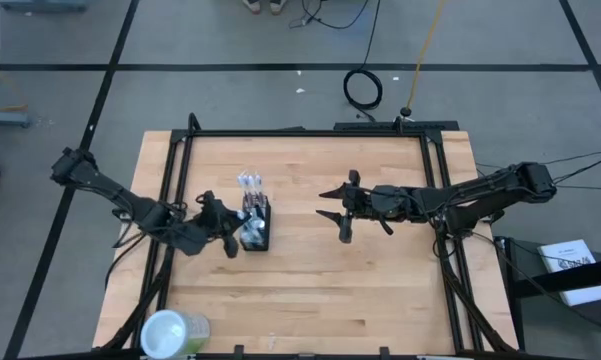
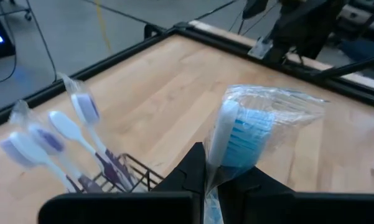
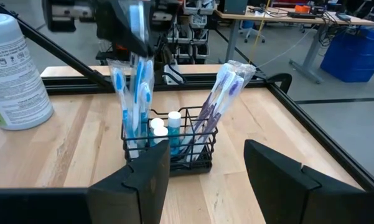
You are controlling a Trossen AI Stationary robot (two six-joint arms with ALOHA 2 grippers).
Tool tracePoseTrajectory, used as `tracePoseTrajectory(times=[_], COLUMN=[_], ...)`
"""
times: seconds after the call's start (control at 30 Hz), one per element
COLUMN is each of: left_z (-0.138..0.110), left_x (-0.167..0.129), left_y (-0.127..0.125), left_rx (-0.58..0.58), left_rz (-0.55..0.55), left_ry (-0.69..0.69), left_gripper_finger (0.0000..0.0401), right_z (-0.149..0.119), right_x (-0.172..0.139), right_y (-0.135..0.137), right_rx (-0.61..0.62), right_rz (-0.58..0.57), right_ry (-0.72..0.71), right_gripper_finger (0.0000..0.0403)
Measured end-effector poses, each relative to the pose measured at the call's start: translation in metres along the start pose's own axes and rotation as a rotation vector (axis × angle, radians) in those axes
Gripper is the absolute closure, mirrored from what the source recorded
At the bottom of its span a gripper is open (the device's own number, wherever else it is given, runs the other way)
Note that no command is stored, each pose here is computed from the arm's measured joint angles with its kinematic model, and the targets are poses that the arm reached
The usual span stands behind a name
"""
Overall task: Pick & Place toothbrushing station
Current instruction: Put the blue toothbrush into the bottom compartment of the mesh organizer
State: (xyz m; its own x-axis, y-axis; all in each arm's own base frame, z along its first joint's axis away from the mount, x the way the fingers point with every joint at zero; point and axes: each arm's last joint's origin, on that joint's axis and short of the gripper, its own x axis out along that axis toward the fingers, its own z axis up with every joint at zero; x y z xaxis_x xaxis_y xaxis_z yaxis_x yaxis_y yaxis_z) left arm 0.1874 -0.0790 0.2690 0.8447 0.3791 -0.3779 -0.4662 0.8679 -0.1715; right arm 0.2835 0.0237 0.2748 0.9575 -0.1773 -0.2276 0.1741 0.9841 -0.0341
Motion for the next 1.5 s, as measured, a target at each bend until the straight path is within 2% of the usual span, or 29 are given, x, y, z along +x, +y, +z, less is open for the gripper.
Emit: tracePoseTrajectory(times=[0.43,0.77,0.97,1.23,1.5], left_z=[-0.031,-0.037,-0.037,-0.037,-0.028], left_x=[0.04,0.047,0.046,0.044,0.036], left_y=[-0.017,-0.021,-0.021,-0.02,-0.019], left_rx=[-0.023,-0.012,-0.012,-0.022,-0.056], left_rz=[0.11,0.122,0.117,0.082,0.026], left_ry=[0.073,0.081,0.086,0.118,0.12], left_gripper_finger=[0.0378,0.0384,0.0334,0.0288,0.02], right_z=[0.0,0.0,0.0,0.0,0.0], right_x=[0.0,0.0,0.0,0.0,0.0], right_y=[0.0,0.0,0.0,0.0,0.0], right_rx=[0.008,0.008,0.007,0.007,0.008], right_rz=[0.0,0.0,0.0,0.001,0.001], right_ry=[-0.001,-0.001,-0.001,-0.001,-0.001], right_gripper_finger=[0.0206,0.0206,0.0206,0.0206,0.0206])
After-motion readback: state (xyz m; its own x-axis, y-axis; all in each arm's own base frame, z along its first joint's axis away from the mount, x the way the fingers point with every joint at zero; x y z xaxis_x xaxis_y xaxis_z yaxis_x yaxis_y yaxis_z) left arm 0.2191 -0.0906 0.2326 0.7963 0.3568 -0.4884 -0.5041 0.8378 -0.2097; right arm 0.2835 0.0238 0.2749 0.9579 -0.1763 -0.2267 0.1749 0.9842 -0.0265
